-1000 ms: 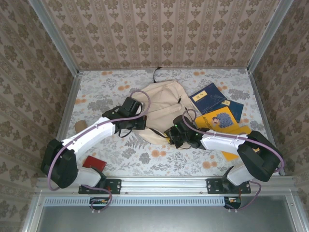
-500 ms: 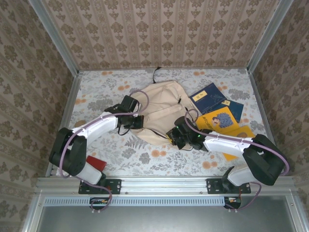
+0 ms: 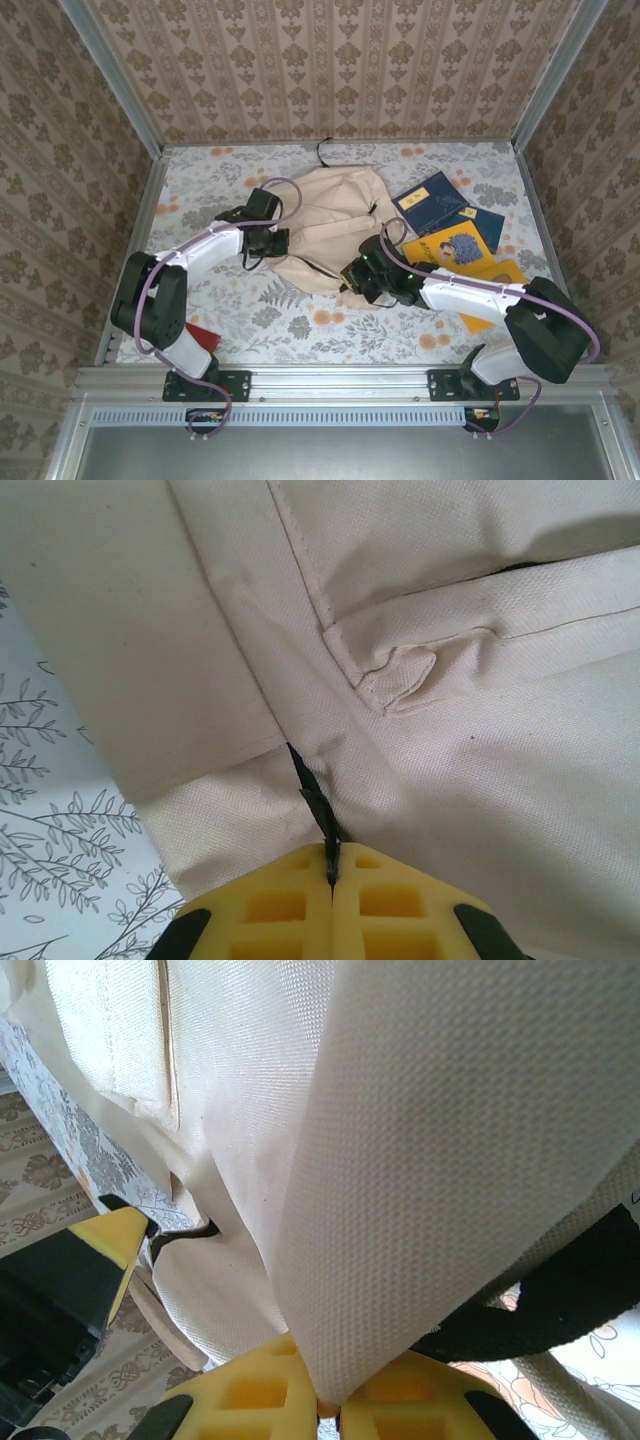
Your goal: Pack the student bag
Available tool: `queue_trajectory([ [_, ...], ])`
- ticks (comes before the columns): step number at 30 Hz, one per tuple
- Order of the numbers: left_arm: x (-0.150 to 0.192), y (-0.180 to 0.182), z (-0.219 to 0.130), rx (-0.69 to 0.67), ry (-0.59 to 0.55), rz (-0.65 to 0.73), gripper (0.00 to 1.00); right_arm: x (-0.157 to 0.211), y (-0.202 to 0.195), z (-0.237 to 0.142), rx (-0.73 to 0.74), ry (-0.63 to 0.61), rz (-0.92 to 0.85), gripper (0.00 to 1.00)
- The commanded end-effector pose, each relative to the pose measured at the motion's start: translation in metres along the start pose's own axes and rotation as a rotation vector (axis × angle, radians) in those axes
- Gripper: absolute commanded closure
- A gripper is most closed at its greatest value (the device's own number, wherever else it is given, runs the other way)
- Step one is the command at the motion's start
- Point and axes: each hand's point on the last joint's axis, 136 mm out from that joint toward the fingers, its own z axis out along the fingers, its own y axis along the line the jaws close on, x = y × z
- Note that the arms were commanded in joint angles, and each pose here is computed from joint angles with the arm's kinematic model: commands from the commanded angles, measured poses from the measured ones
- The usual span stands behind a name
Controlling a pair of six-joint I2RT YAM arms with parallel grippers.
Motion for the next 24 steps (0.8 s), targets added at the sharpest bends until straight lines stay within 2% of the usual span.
queue_trajectory([
  [1,-0.029,0.036,-0.006,-0.116,-0.096,-0.013,1.00,-0.009,-0.043,-0.004,0.183,-0.040,-0.049,0.89],
  [11,-0.046,0.028,-0.016,-0.008,-0.160,-0.025,1.00,-0.014,-0.033,-0.013,0.207,-0.066,-0.156,0.90],
  [18,-0.063,0.055,-0.017,-0.141,-0.261,-0.090,1.00,-0.015,-0.047,-0.014,0.257,-0.065,-0.148,0.93],
  [21,-0.069,0.057,-0.015,-0.135,-0.269,-0.110,1.00,-0.016,-0.051,-0.016,0.273,-0.072,-0.139,0.93],
  [24,-0.066,0.059,-0.008,-0.119,-0.226,-0.152,1.00,-0.018,-0.050,-0.017,0.271,-0.081,-0.138,0.93],
])
